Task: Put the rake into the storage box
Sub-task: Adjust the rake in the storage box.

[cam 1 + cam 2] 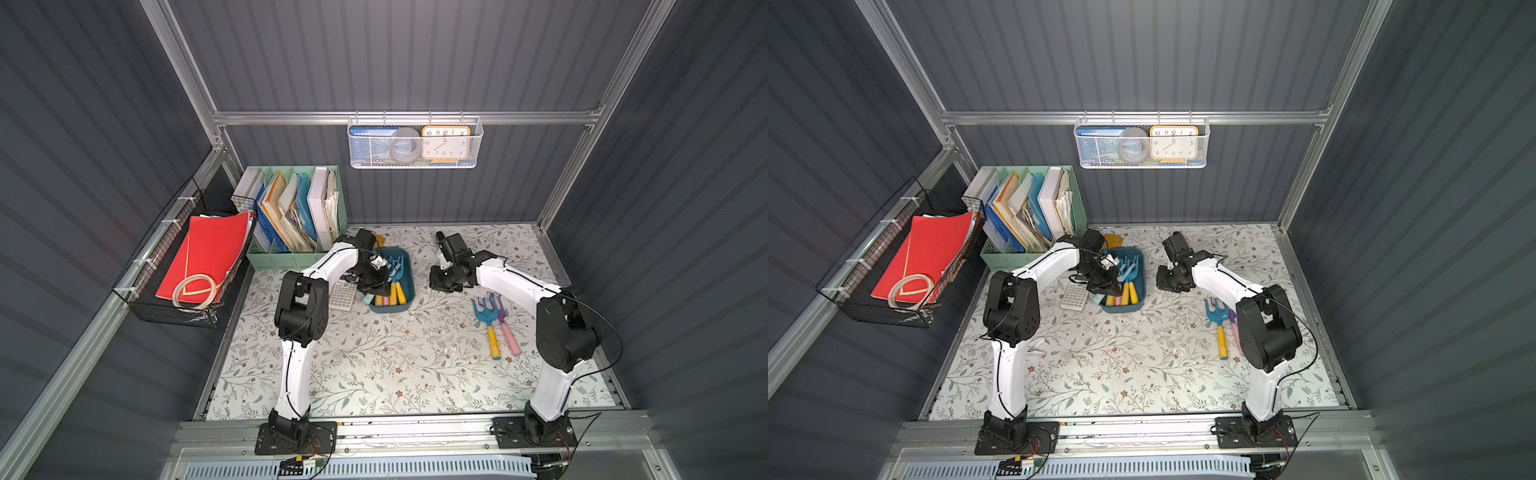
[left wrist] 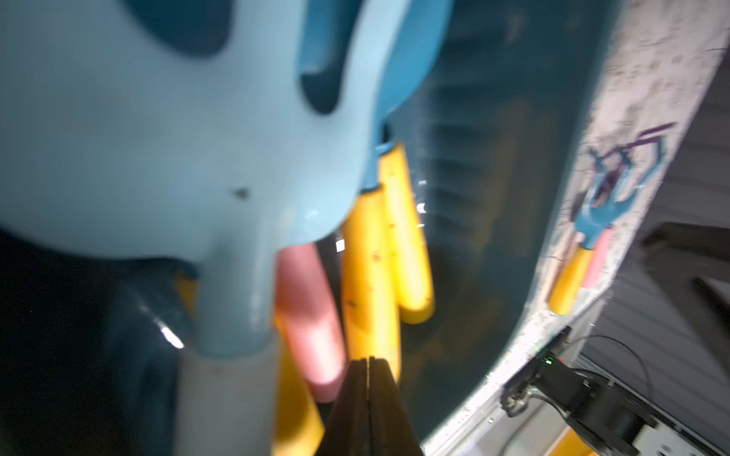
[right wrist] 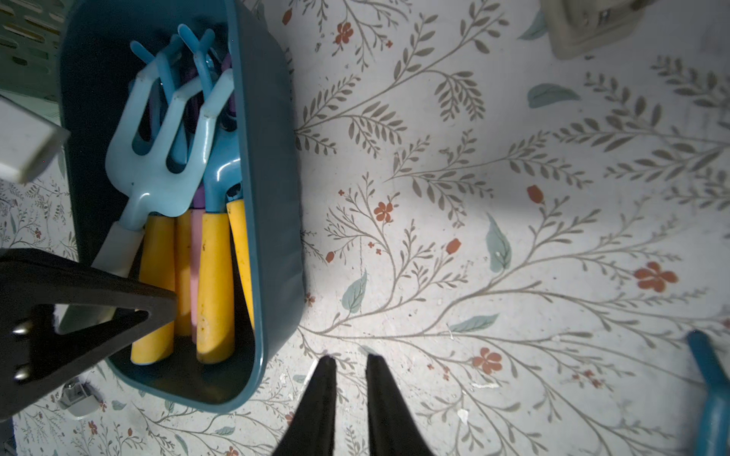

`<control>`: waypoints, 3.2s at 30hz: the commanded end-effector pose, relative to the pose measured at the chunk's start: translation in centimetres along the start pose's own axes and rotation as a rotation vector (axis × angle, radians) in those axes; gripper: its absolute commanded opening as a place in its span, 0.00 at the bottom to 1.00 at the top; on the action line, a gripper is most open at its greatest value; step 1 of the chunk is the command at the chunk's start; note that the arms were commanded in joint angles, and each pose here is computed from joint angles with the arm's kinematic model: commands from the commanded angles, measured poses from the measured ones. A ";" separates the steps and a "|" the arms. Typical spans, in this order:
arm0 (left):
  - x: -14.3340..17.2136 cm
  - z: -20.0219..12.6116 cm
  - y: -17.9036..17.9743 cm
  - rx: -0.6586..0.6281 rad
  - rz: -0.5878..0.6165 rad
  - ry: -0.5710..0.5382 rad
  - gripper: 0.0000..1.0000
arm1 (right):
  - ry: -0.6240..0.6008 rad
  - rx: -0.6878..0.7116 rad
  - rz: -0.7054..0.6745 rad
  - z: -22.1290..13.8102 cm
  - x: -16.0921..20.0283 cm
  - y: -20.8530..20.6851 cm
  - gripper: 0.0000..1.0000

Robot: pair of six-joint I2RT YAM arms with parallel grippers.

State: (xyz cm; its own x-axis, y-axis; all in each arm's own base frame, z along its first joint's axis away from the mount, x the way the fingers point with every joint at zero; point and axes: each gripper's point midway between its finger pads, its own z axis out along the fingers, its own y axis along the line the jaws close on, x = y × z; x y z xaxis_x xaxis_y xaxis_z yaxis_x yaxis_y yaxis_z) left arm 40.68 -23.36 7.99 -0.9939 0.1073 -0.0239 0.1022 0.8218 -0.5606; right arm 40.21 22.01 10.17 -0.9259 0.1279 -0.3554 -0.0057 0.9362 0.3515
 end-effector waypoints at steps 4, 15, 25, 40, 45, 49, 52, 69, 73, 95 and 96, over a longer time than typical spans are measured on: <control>-2.0 -6.4 -6.7 0.175 0.099 -0.166 0.15 | -0.012 0.020 0.018 -1.0 0.5 -1.0 0.20; -4.5 -5.3 4.0 -0.364 -0.041 -0.243 0.71 | 0.065 -0.033 0.036 0.5 1.7 -0.1 0.32; -3.4 -1.9 5.9 -0.368 -0.071 -0.138 0.54 | 0.060 -0.034 0.024 0.5 1.4 -0.1 0.32; -2.3 -2.3 4.9 -0.330 -0.071 -0.102 0.08 | 0.084 -0.069 0.062 1.5 2.0 0.3 0.33; -2.9 -4.3 2.5 -0.268 -0.044 -0.153 0.06 | 0.107 -0.103 0.071 1.6 2.3 1.0 0.34; -3.7 -6.5 0.6 -0.230 -0.017 -0.227 0.04 | 0.123 -0.112 0.074 2.0 2.5 1.2 0.34; -4.4 -7.8 -0.7 -0.200 -0.003 -0.280 0.03 | 0.127 -0.114 0.074 2.1 2.6 1.3 0.34; -3.4 -3.7 3.8 -0.276 -0.233 -0.159 0.03 | 0.126 -0.087 0.024 1.5 2.9 0.7 0.34; -3.4 -3.8 5.0 -0.291 -0.270 -0.173 0.03 | 0.130 -0.082 0.010 1.5 3.3 0.4 0.34; -5.5 -5.4 7.4 -0.357 -0.324 -0.319 0.73 | 0.120 -0.083 0.010 1.3 3.6 0.1 0.35; -5.5 -5.8 7.3 -0.363 -0.319 -0.331 0.73 | 0.102 -0.050 0.013 1.1 3.3 -0.4 0.36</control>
State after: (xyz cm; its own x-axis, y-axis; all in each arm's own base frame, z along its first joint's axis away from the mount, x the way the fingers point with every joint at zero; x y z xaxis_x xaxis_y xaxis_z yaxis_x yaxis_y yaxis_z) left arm 47.08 -15.99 7.22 -0.9448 -0.2977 -0.1370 -0.2473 0.9219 -0.2981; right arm 37.18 23.20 6.49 -0.9733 0.0838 -0.2139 -0.0159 0.9043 0.4265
